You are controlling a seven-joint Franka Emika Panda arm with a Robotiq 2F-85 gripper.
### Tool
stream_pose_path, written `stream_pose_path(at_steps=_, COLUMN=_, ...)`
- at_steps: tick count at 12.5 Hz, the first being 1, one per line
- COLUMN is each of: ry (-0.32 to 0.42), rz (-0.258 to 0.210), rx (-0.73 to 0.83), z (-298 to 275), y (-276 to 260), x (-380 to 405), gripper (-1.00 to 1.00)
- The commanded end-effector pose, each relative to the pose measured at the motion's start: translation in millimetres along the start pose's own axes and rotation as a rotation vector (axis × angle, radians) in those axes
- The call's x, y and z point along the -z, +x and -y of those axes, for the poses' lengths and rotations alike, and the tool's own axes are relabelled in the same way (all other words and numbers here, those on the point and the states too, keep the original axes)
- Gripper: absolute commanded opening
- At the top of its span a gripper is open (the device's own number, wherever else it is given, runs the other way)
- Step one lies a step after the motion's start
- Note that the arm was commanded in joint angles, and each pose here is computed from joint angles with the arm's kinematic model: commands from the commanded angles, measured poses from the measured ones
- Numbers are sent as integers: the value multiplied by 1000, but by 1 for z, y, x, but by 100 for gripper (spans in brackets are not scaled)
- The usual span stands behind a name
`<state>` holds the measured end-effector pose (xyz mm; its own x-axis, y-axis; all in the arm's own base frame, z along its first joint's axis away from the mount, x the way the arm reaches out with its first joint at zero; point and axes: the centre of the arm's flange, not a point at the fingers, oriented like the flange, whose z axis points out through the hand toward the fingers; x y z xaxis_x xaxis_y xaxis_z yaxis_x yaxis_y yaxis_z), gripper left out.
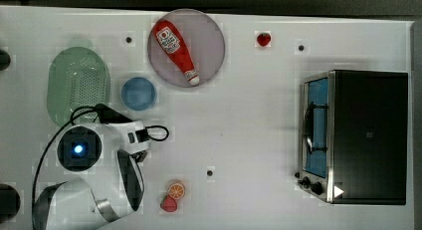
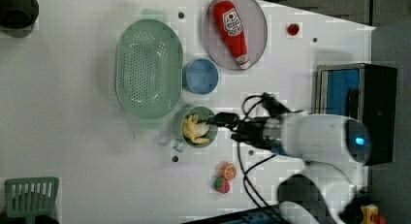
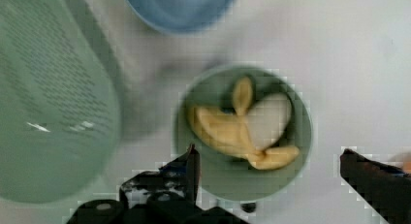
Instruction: Pick Banana and place it in mug.
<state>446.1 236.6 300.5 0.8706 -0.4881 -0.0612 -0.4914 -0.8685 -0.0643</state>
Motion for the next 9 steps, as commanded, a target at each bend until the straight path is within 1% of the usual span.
stream_pose_path(at_steps=1, ry=29, rz=-95, rx=-71, z=-7, y=27, x=86, gripper=100)
stream_pose_path(at_steps=2, ry=-12, rz=-76, rx=-112, z=-23, y=37, x=113, gripper=100)
stream_pose_path(at_steps=3, ry=-36, rz=-60, rx=-144, z=-37, y=49, x=144, gripper=100)
stream_pose_path(at_steps=6, ry=-52, rz=-20, rx=-273, z=-84, y=91, x=227, gripper=100)
stream_pose_path(at_steps=8, ry=-15, rz=-31, rx=-322, z=-117, y=121, x=270, gripper=100)
stream_pose_path(at_steps=9, ry=-11, rz=-39, rx=-323, z=-133, y=132, x=284, gripper=100)
